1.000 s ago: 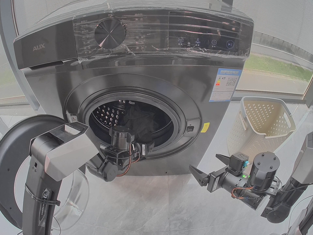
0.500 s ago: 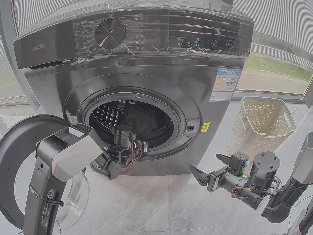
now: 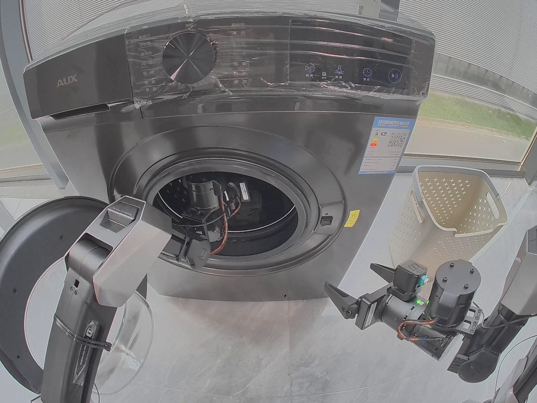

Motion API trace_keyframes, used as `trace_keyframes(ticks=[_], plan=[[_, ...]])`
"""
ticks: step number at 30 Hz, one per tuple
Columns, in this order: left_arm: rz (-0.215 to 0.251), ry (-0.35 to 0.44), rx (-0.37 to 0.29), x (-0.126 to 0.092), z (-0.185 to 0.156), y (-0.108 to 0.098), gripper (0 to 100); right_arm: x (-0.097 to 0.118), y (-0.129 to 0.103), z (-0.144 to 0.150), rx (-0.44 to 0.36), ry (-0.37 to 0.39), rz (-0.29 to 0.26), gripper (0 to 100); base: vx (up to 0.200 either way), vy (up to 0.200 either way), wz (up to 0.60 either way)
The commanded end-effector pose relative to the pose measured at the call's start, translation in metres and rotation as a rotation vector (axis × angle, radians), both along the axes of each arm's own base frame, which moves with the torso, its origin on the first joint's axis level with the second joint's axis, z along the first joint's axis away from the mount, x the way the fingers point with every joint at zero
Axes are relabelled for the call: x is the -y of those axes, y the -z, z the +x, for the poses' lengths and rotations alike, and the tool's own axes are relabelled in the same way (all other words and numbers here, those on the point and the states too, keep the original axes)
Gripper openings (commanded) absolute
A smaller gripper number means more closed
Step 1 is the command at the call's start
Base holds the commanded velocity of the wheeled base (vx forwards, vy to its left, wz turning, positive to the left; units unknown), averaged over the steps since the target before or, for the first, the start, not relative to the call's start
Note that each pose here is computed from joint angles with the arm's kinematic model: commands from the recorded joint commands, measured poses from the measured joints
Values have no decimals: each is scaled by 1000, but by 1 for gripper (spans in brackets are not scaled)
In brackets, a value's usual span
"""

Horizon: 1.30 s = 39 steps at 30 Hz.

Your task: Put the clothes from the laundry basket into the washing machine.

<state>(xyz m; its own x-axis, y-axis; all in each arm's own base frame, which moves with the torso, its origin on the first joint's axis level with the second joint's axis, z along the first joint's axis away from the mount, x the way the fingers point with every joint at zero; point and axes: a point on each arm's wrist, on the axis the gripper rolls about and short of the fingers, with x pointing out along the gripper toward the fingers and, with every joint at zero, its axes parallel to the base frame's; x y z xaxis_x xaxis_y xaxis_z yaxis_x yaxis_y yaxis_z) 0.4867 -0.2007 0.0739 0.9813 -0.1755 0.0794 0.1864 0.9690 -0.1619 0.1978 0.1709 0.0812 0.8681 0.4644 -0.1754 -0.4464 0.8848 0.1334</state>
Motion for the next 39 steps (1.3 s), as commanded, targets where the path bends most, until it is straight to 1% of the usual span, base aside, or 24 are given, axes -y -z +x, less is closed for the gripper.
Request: trace_keyframes(ticks=[1, 3, 8, 9, 11, 14, 17, 18, 22, 23, 28, 32, 33, 34, 35, 36, 39], plan=[[-21, -46, 46, -9, 18, 3, 0, 0, 0, 0, -1, 0, 0, 100, 0, 0, 0], [-23, -53, 53, -12, 19, 1, 0, 0, 0, 0, 0, -1, -2, 100, 0, 0, 0], [-19, -54, 46, -12, 18, 3, 0, 0, 0, 0, 0, -1, -2, 100, 0, 0, 0], [-16, -54, 45, -12, 18, 3, 100, 0, 0, 0, -1, 0, 0, 100, 0, 0, 0], [-25, -50, 47, -10, 18, 3, 100, 0, 0, 0, -1, 0, 0, 100, 0, 0, 0], [-23, -40, 23, -6, 14, 7, 100, 0, 0, 0, -2, 0, -1, 100, 0, 0, 0], [-16, -36, 4, -5, 11, 11, 100, 0, 0, 0, -1, -1, -3, 100, 0, 0, 0], [-6, -30, -15, -3, 6, 14, 100, 0, 0, -1, -2, 0, -1, 100, 0, 0, 0], [15, -15, -54, 1, -5, 16, 100, 1, -1, -1, 0, 0, 1, 100, 0, 0, 0], [15, -15, -54, 1, -5, 16, 100, 1, -1, -1, 0, 0, 1, 100, 0, 0, 0], [38, 17, -95, 9, -24, 15, 100, 1, -3, -2, 6, 0, 6, 100, 0, 0, 0], [58, 63, -129, 20, -46, 11, 100, 1, -2, -2, 4, -2, 2, 100, 0, 0, 0], [58, 65, -128, 20, -47, 11, 100, 2, -2, -2, 4, 1, 3, 100, 0, 0, 0], [68, 86, -147, 24, -59, 8, 100, 2, -2, -2, 2, 0, 3, 100, 0, 0, 0], [73, 91, -152, 25, -62, 8, 100, 2, -2, -3, 1, 0, 2, 100, 0, 0, 0], [89, 107, -179, 26, -72, 9, 100, 3, -1, -3, -1, 0, 0, 100, 0, 0, 0], [105, 153, -212, 24, -93, 3, 100, 3, -1, -3, -2, 1, -2, 100, 0, 0, 0]])
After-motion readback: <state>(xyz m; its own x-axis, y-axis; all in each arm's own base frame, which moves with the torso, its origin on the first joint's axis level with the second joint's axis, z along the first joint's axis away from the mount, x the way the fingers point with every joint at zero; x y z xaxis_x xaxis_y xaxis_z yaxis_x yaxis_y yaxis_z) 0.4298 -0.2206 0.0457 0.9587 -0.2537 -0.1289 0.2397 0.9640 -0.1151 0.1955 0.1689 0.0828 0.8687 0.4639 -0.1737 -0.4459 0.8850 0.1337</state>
